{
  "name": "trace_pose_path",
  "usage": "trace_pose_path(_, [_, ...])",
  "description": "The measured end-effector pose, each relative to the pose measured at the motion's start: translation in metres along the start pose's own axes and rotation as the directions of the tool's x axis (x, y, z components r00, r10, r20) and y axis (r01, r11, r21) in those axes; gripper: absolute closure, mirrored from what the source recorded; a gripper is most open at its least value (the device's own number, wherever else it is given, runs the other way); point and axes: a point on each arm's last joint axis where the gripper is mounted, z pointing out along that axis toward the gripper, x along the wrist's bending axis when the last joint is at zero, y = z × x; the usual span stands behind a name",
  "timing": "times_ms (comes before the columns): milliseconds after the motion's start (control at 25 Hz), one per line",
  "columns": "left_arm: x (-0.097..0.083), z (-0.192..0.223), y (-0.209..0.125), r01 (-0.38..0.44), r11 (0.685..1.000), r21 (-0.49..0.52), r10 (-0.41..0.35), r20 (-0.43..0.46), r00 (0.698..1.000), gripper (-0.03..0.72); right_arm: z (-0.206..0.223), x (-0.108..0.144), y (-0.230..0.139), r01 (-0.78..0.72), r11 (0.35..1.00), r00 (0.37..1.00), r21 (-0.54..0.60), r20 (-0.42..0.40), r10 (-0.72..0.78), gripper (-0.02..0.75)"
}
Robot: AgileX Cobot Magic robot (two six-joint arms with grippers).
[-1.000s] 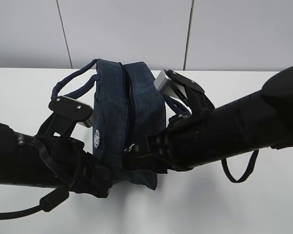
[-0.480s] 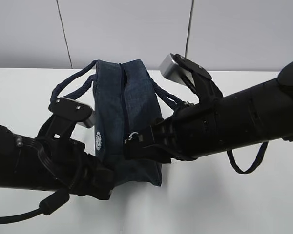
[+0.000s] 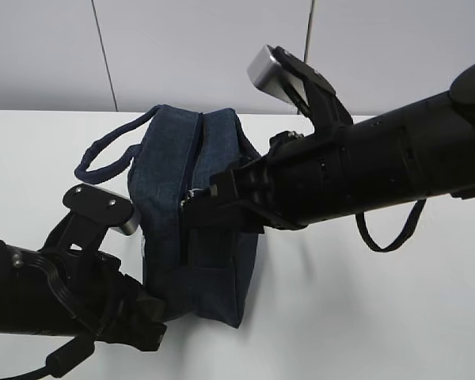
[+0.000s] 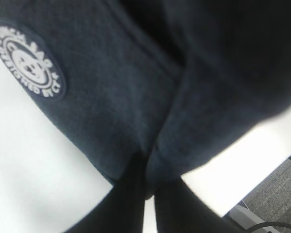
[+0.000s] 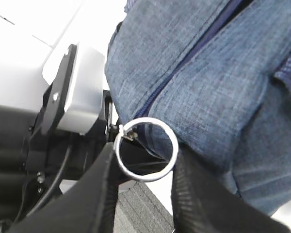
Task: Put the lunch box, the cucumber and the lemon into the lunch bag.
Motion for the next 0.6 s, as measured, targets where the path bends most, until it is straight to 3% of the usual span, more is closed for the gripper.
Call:
trace_pose_path(160, [0.000,0.000,0.000,0.000,1.000,0.004,0.000,0.004,1.000,0.696,-0.001,0.001,0.008,0.013,0.999,1.000,-0.036,0.021,-0.013,0.528])
trace_pose_path(200, [-0.001,0.000,0.000,0.000,1.000,0.005,0.000,0.006,1.000,0.696,-0.002,0.001,0.010,0.017,0.999,1.000,-0.043,0.023,-0.016,0.559])
trace_pose_path(280, [0.000,0.001,-0.006,-0.001,1.000,0.029,0.000,0.013,1.000,0.696,-0.006,0.006,0.021,0.013,0.995,1.000,-0.101,0.024,-0.010,0.694])
trace_pose_path(360, [-0.001,0.002,-0.008,-0.001,0.999,0.047,-0.001,0.027,1.000,0.697,-0.010,0.009,0.029,0.015,0.990,0.999,-0.141,0.031,-0.011,0.738])
trace_pose_path(600, [-0.002,0.002,-0.008,-0.001,0.999,0.051,-0.001,0.032,0.999,0.697,-0.012,0.012,0.035,0.024,0.987,0.999,-0.160,0.028,-0.020,0.738])
